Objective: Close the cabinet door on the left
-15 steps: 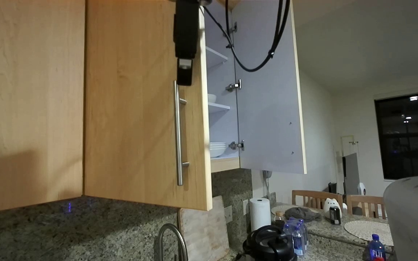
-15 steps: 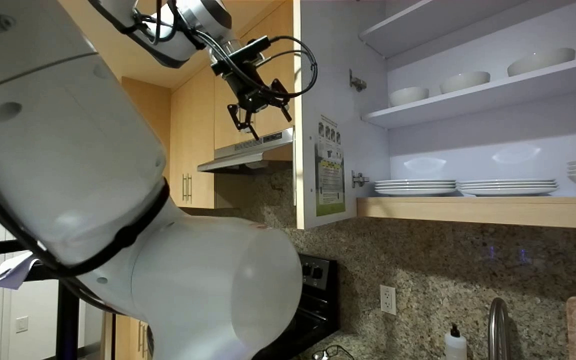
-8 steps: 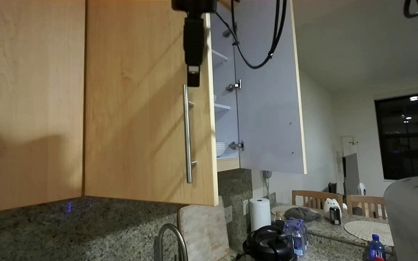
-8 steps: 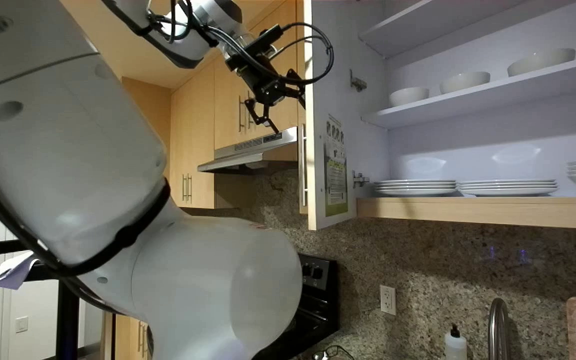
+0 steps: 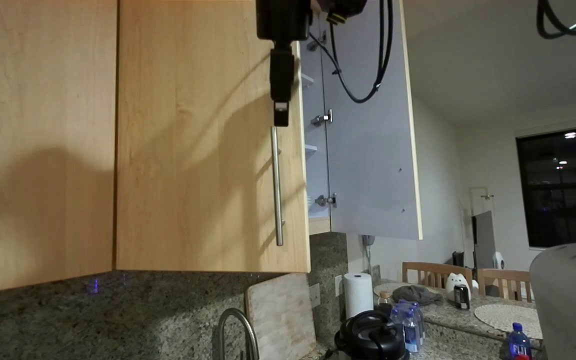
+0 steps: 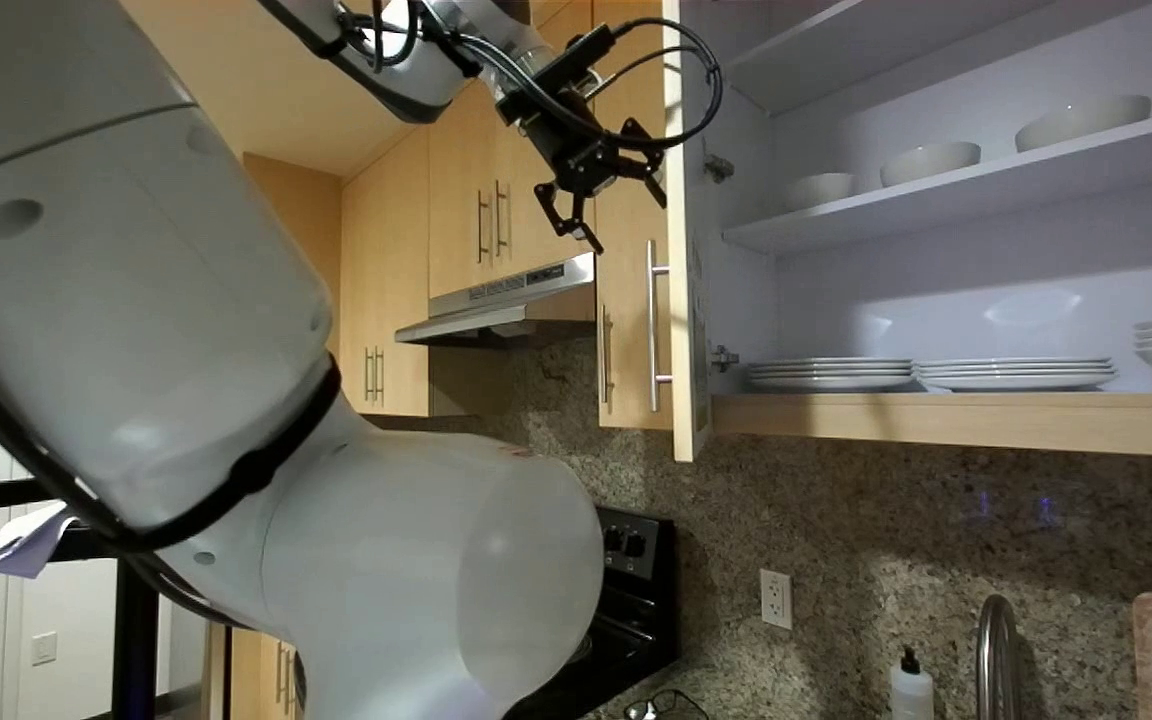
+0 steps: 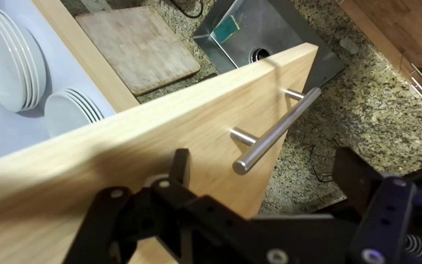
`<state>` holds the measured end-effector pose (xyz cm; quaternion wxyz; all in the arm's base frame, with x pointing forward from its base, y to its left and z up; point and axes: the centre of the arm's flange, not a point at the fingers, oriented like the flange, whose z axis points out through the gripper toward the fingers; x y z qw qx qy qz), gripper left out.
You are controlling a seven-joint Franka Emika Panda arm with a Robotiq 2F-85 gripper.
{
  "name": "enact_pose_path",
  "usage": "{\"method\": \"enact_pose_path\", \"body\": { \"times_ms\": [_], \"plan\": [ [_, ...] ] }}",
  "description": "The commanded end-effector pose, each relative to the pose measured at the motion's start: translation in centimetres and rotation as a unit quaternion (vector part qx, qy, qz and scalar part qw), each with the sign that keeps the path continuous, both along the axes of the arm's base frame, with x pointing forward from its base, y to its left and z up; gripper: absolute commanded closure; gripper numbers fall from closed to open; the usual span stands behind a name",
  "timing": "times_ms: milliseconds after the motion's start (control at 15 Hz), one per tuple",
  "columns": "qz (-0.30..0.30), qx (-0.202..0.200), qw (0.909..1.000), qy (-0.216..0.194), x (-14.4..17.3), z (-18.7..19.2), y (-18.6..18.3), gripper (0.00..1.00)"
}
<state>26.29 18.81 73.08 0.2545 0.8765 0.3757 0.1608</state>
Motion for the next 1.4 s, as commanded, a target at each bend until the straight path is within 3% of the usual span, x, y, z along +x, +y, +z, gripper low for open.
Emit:
{"method": "enact_pose_path", "body": {
  "times_ms": [0,333,467,733,1067,1333],
  "plan": [
    [-0.013,0.015,0.9998,0.002,3.9,-0.6,-3.6,0.0],
    [-0.059,0.034,0.996,-0.057,8.5,-0.3,-6.9,0.0],
    [-0.089,0.033,0.9902,-0.102,11.1,-0.1,-8.1,0.0],
    [-0.14,0.031,0.9776,-0.154,16.6,-0.6,-10.9,0.0],
    [-0.123,0.021,0.9796,-0.158,21.7,-1.7,-12.5,0.0],
    [-0.114,0.01,0.9799,-0.163,22.1,-1.4,-11.5,0.0]
  ]
}}
